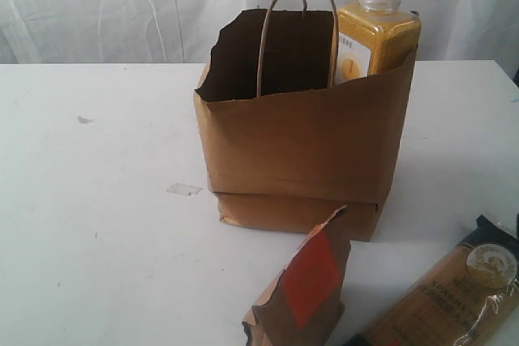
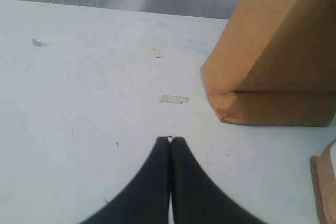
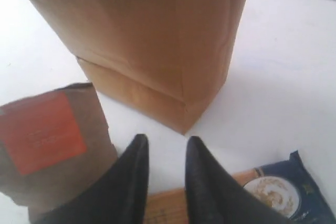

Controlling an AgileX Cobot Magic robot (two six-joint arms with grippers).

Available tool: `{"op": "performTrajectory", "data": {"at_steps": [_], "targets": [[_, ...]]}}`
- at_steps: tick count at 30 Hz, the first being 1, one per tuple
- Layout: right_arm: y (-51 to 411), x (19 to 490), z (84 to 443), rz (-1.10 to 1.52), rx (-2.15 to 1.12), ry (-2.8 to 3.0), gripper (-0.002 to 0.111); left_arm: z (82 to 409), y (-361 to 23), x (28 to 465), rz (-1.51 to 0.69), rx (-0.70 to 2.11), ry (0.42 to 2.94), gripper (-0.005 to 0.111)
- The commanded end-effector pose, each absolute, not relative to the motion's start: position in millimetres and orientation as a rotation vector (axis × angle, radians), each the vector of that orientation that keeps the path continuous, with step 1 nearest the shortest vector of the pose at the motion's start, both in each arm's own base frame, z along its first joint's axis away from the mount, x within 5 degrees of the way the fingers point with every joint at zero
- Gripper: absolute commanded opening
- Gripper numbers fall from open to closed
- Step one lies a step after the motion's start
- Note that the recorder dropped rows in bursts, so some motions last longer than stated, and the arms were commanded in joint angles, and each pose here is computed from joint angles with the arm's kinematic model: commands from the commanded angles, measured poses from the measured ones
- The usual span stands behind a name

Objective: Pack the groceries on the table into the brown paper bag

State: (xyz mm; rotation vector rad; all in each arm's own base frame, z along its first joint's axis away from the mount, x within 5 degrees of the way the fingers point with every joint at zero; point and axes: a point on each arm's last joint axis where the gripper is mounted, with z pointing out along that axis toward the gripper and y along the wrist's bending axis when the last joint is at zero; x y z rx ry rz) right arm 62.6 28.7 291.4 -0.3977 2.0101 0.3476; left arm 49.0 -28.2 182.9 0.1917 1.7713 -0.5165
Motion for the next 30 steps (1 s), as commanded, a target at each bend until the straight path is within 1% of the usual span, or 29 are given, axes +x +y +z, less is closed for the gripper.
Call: {"op": "performTrajectory", "data": {"at_steps": [1, 6, 10, 22, 23, 26, 30], "targets": [[27.3, 66.3, 297.7, 0.279, -0.445, 1.899, 0.0, 181.9, -28.3, 48.7, -0.522, 0.185, 1.774, 0.0], [28.7, 66.9, 299.1, 0.288, -0.451, 1.869, 0.0, 182.0, -28.3, 48.7, -0.529, 0.177, 1.776, 0.0], [34.2, 67.1, 303.8, 0.408, -0.391, 1.815, 0.0, 182.0, -28.3, 48.7, -0.529, 0.177, 1.776, 0.0], [31.7, 65.0, 304.3, 0.404, -0.388, 1.8, 0.0, 181.9, -28.2, 48.7, -0.521, 0.186, 1.774, 0.0], [29.2, 62.8, 302.9, 0.403, -0.374, 1.795, 0.0, 181.9, -28.2, 48.7, -0.521, 0.186, 1.774, 0.0], [22.7, 53.8, 281.9, 0.466, -0.266, 1.767, 0.0, 181.9, -28.2, 48.7, -0.521, 0.186, 1.774, 0.0], [22.4, 49.2, 257.3, 0.5, -0.24, 1.586, 0.0, 181.9, -28.2, 48.7, -0.521, 0.186, 1.774, 0.0]]}}
